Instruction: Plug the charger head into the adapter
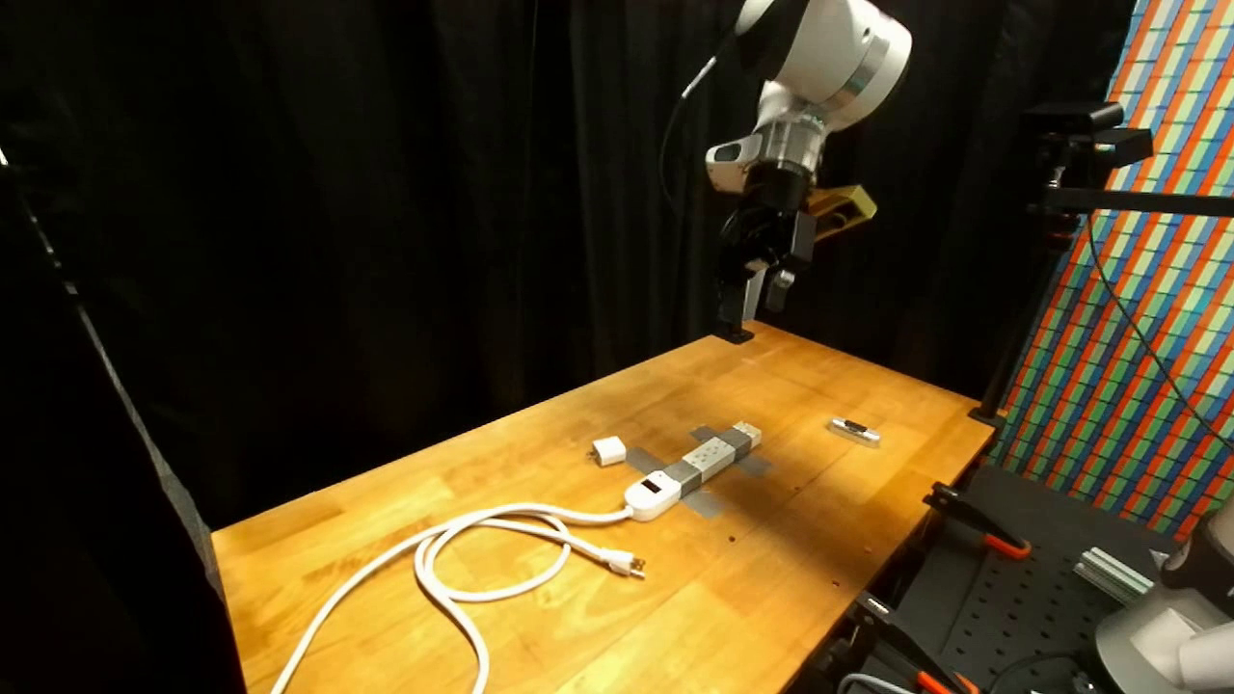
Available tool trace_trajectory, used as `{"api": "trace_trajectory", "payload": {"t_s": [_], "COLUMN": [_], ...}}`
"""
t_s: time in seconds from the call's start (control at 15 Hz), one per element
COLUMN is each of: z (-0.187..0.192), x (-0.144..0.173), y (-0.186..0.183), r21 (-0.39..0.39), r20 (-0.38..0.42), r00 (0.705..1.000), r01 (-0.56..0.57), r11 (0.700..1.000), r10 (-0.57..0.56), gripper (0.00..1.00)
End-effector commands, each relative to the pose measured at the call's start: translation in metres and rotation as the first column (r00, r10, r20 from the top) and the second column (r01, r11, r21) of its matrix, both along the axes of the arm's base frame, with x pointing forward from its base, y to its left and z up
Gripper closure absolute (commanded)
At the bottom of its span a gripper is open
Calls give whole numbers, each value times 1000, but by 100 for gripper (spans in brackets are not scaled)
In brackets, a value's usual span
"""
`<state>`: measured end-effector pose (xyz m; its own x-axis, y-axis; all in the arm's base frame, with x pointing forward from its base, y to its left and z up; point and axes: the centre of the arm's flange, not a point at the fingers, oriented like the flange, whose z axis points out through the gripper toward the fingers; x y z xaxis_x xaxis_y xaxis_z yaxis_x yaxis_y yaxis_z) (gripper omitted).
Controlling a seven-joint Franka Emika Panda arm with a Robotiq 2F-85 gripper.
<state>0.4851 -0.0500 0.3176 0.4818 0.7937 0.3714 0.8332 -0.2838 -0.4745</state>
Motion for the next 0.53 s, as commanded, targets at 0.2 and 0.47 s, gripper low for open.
{"api": "trace_trajectory", "payload": {"t_s": [0.2, 0.47], "z": [-100, -110], "x": [25, 7], "y": [21, 28], "r21": [192, 188], "r20": [-140, -140], "r00": [949, 957], "r01": [-255, -225], "r11": [948, 956], "r10": [283, 253], "gripper": [0, 0]}}
